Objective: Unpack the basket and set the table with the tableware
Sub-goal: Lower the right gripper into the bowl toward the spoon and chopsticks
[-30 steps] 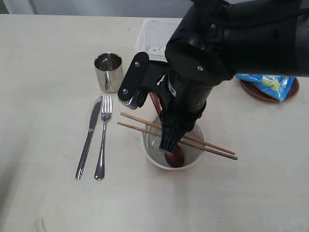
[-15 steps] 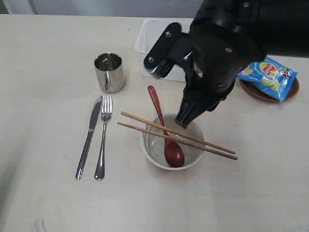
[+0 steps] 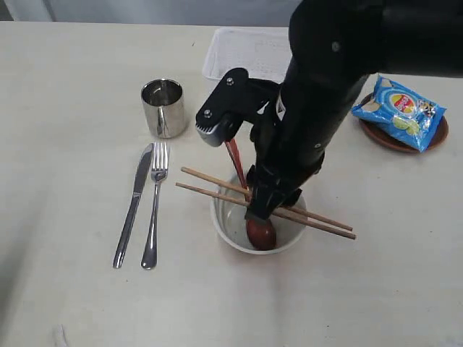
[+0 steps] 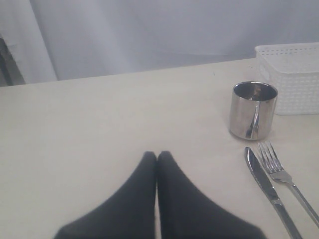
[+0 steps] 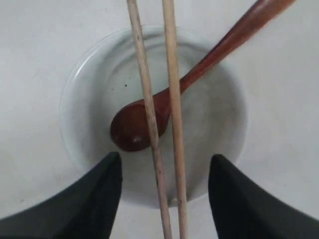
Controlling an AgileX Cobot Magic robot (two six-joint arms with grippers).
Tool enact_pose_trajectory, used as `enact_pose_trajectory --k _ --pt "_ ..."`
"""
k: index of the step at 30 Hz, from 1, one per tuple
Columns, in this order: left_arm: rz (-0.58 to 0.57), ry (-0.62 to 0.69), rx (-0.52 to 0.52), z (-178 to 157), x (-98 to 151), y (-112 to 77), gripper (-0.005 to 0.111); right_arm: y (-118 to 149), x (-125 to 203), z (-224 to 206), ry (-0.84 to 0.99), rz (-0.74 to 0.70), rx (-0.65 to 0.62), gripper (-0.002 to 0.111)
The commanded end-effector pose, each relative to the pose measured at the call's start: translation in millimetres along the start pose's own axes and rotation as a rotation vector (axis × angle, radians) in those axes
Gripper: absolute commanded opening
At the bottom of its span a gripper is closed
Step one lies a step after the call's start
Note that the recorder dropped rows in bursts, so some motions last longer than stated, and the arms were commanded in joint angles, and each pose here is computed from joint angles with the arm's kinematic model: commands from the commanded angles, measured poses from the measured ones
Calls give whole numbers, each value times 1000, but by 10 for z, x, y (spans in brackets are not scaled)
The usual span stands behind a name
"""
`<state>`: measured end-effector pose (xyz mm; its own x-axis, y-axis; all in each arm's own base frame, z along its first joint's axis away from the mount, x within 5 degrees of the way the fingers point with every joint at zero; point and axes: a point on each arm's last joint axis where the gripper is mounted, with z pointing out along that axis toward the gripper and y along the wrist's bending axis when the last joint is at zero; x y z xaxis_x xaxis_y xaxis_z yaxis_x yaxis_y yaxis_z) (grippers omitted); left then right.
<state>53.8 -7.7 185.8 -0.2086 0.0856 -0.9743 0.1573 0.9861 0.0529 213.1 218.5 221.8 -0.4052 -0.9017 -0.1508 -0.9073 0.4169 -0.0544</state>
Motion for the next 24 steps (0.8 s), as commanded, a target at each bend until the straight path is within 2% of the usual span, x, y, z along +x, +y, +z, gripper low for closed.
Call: enact_pose_trajectory --k 1,7,24 --pt "-5 -9 -1 0 -3 0 0 14 -48 104 -2 -66 -30 43" --pt "-5 -9 -1 0 -3 0 0 51 -100 108 -60 -137 -68 42" --pt "-5 -9 -1 0 -3 0 0 37 -130 362 -1 -142 -90 42"
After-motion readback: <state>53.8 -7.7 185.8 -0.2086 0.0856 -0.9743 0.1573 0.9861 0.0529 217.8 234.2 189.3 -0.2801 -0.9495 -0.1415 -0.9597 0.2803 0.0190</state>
